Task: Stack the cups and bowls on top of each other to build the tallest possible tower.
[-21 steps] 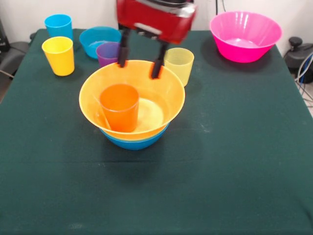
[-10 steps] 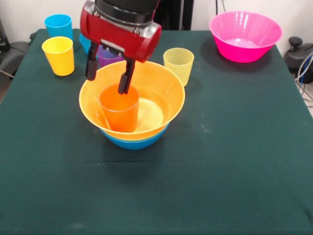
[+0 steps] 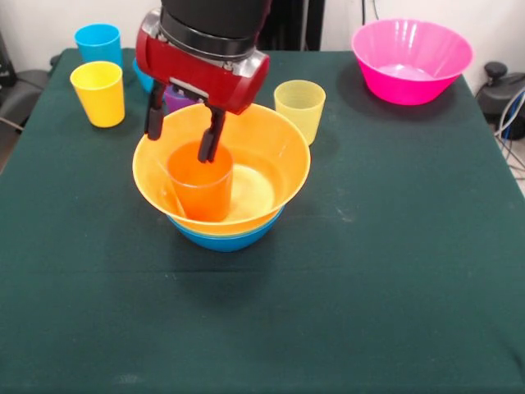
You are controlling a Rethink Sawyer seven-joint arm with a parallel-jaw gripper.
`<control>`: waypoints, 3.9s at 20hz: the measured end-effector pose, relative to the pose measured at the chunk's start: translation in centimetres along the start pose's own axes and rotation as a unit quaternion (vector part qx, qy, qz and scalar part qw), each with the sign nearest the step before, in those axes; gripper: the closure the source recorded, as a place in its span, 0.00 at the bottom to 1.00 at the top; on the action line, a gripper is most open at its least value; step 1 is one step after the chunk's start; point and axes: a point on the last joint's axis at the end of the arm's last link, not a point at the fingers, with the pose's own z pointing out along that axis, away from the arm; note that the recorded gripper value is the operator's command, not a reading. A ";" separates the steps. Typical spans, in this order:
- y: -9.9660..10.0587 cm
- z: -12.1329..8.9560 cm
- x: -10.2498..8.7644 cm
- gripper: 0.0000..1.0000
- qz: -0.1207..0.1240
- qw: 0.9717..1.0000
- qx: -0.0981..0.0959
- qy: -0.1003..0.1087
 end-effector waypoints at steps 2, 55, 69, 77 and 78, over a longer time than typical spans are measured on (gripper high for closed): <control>-0.8 -0.1 0.0 0.00 0.006 1.000 0.002 0.010; -21.1 -6.3 5.9 0.00 0.146 0.986 -0.014 0.074; -26.7 -5.5 7.7 0.00 0.168 0.982 -0.013 0.088; -26.4 -4.4 8.3 0.00 0.142 0.987 0.002 0.079; -26.2 -3.9 8.4 0.00 0.141 0.987 -0.002 0.072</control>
